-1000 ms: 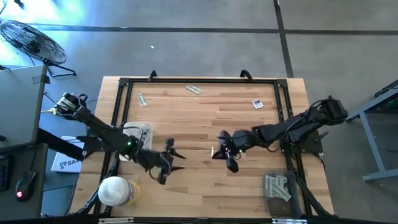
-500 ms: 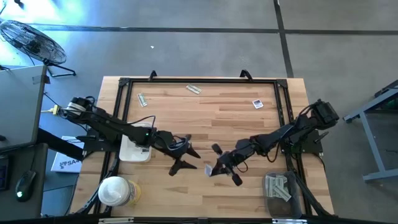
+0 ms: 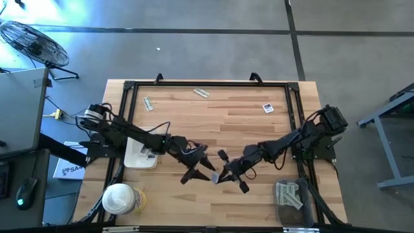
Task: Pick & Place First Aid Supplies
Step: Put the blue alcohol pad into the white bin
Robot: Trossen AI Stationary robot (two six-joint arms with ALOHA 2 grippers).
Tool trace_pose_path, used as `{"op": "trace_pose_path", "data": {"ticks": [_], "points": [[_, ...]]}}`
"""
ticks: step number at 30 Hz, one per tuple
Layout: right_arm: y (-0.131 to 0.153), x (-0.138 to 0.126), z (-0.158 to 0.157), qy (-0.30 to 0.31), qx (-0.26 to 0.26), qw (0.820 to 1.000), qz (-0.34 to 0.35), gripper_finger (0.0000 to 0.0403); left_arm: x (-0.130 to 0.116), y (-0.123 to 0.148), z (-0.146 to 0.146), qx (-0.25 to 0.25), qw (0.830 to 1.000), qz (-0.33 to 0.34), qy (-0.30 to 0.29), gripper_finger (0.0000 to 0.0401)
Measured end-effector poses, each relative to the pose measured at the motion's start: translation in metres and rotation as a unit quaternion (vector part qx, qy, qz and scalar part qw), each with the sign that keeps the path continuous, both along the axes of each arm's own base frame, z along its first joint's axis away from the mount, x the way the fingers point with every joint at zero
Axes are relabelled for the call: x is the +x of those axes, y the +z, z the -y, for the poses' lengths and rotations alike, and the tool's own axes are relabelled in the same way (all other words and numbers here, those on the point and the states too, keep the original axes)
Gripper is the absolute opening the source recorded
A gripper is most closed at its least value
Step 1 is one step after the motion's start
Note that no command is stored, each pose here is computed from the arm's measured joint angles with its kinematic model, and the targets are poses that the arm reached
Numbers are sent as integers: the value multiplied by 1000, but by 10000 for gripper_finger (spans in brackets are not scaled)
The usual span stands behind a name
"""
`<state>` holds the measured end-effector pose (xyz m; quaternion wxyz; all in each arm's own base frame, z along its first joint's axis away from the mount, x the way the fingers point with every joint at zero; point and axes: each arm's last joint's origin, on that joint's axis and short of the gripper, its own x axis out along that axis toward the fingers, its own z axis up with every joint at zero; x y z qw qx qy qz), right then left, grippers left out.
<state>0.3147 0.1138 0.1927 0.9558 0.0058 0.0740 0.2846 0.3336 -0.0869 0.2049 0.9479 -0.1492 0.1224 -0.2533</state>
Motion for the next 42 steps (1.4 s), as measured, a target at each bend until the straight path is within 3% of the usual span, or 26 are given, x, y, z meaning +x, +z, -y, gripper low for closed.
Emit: {"op": "trace_pose_path", "data": {"ticks": [6, 9, 12, 19, 30, 42], "points": [[-5, 1, 3, -21, -9, 999, -27, 0, 1, 2, 1, -7, 1000, 17, -19, 229], [-5, 1, 3, -25, -9, 999, -25, 0, 1, 3, 2, -7, 1000, 22, -20, 209], [-5, 1, 3, -25, -9, 999, -25, 0, 1, 3, 1, -6, 1000, 20, -18, 165], [-5, 0, 3, -24, -9, 999, -26, 0, 0, 0, 1, 9, 1000, 10, -22, 13], [-5, 1, 3, -38, 26, 998, -49, 6, -26, 26, -4, 96, 994, -28, 43, 2], [-8, 1, 6, -94, 25, 993, -66, 118, -66, 51, 18, 190, 974, -38, 119, 1]]}}
